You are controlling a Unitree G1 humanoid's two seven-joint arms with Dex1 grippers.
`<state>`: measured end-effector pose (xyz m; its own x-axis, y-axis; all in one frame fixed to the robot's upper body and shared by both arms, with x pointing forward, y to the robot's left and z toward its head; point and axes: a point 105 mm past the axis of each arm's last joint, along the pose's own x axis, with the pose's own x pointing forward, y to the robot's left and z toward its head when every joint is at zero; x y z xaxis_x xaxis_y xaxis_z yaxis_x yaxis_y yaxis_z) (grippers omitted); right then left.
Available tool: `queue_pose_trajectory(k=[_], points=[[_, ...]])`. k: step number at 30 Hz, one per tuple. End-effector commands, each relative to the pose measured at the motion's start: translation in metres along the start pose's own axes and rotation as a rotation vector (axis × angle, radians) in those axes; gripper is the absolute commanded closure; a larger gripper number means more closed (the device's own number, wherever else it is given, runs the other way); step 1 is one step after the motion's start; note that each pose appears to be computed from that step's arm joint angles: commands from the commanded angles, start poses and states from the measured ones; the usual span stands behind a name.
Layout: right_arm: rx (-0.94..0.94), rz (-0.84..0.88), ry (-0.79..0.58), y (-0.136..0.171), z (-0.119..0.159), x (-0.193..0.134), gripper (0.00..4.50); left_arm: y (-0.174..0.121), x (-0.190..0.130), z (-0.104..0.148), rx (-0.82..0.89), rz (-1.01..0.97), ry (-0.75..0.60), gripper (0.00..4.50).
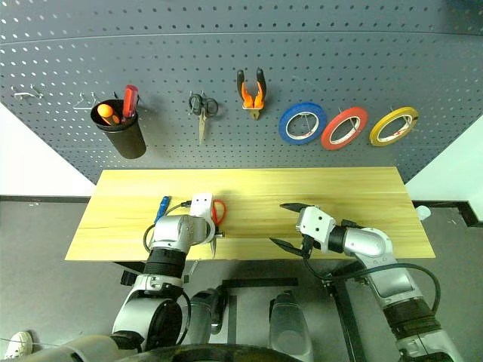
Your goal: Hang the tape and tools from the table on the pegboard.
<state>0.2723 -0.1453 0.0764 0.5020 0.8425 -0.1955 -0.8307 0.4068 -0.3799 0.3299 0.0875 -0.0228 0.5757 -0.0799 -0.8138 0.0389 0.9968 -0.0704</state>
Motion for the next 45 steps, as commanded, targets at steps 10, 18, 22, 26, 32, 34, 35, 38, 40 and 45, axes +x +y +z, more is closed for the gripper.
queue_pose_trajectory(k=[10,18,22,26,32,34,35,38,40,45], points=[[0.140,-0.137,-0.576,-0.040,0.108,-0.006,0.00,0.045,-0.082,0.049,0.311,-0.231,-0.847,3.46],[0.227,-0.116,-0.663,-0.042,0.119,-0.008,0.00,0.070,-0.131,0.076,0.266,-0.220,-1.273,3.46],[0.218,-0.100,-0.651,-0.041,0.119,-0.006,0.00,0.069,-0.147,0.095,0.266,-0.207,-1.393,3.46],[0.219,-0.097,-0.642,-0.041,0.117,-0.005,0.00,0.062,-0.151,0.112,0.289,-0.209,-1.432,3.46],[0.221,-0.097,-0.634,-0.039,0.115,-0.005,0.00,0.054,-0.144,0.131,0.309,-0.186,-1.418,3.46],[0.220,-0.099,-0.633,-0.039,0.115,-0.004,0.00,0.055,-0.137,0.138,0.313,-0.153,-1.382,3.46],[0.218,-0.101,-0.630,-0.039,0.115,-0.004,0.00,0.054,-0.133,0.139,0.325,-0.157,-1.366,3.46],[0.208,-0.111,-0.625,-0.040,0.114,-0.005,0.00,0.051,-0.121,0.141,0.348,-0.144,-1.309,3.46],[0.206,-0.114,-0.618,-0.040,0.113,-0.005,0.00,0.052,-0.114,0.141,0.355,-0.131,-1.275,3.46],[0.203,-0.118,-0.607,-0.039,0.110,-0.006,0.00,0.051,-0.098,0.136,0.350,-0.154,-1.189,3.46]])
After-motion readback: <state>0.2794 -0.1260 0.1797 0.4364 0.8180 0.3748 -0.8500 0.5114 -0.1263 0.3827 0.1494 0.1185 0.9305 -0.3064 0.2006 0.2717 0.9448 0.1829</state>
